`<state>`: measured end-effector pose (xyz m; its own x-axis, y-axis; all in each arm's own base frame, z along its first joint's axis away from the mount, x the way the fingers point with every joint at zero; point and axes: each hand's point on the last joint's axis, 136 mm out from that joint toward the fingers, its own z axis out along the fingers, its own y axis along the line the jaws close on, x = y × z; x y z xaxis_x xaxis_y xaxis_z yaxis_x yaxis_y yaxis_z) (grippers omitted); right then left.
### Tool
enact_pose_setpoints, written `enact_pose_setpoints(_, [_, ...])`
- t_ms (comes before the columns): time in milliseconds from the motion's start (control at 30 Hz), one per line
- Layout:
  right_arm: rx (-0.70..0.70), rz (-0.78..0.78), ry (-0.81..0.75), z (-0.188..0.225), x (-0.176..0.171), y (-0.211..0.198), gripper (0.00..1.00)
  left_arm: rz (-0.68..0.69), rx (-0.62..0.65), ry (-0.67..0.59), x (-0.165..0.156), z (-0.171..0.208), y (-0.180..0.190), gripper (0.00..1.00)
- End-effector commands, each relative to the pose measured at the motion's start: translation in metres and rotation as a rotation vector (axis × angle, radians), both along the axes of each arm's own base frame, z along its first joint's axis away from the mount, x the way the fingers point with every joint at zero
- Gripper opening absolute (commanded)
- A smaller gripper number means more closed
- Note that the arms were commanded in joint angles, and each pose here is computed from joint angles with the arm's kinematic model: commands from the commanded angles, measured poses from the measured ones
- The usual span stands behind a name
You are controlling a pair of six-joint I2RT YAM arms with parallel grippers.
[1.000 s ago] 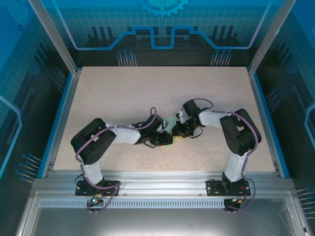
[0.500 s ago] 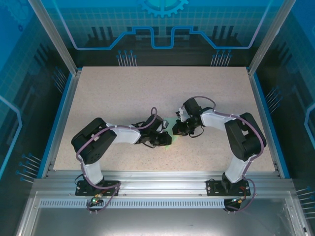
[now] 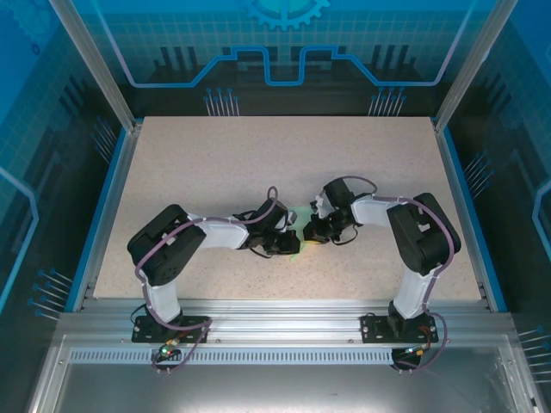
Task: Fold a paper plane with a square sheet of paper (pick it up from the middle)
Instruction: Third fold the triangle at the center of the table.
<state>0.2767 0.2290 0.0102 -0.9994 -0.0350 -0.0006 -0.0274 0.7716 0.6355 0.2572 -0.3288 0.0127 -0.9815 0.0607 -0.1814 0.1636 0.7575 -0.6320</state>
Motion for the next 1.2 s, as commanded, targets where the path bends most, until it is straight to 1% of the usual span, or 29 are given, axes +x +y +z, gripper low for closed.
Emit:
enact_pose_setpoints(0, [-0.022, -0.064, -0.023, -0.010, 0.016, -0.024, 0.09, -0.018, 0.153, 0.124, -0.027, -0.043, 0.028, 0.09])
enact_pose_setpoints(400, [0.029, -0.154, -0.044, -0.005, 0.040, -0.058, 0.10, -0.020, 0.164, 0.136, -0.033, -0.047, 0.030, 0.08])
enact_pose_setpoints(567, [0.077, -0.135, -0.104, 0.025, 0.040, -0.051, 0.12, -0.026, 0.155, 0.127, -0.031, -0.043, 0.025, 0.08])
enact_pose_setpoints(700, [0.083, -0.108, -0.173, 0.052, 0.037, -0.040, 0.13, -0.028, 0.151, 0.122, -0.030, -0.040, 0.023, 0.09])
enact_pose_setpoints(733, [0.079, -0.093, -0.158, 0.048, 0.026, -0.037, 0.14, -0.027, 0.150, 0.121, -0.029, -0.039, 0.022, 0.09])
enact_pose_setpoints(833, [0.075, -0.055, -0.147, 0.046, 0.017, -0.024, 0.14, -0.029, 0.146, 0.116, -0.029, -0.037, 0.021, 0.09])
enact_pose_setpoints(900, [0.098, -0.022, -0.116, 0.041, 0.009, -0.010, 0.14, -0.029, 0.146, 0.112, -0.028, -0.036, 0.020, 0.09])
enact_pose_setpoints(1000, [0.086, 0.022, -0.092, 0.031, -0.001, 0.007, 0.13, -0.030, 0.142, 0.107, -0.027, -0.034, 0.019, 0.10])
enact_pose_setpoints(1100, [0.048, 0.029, -0.060, 0.016, -0.006, 0.008, 0.13, -0.032, 0.139, 0.103, -0.026, -0.032, 0.018, 0.10])
enact_pose_setpoints(1167, [-0.005, 0.013, -0.050, 0.002, -0.004, -0.001, 0.13, -0.035, 0.135, 0.102, -0.025, -0.031, 0.017, 0.10])
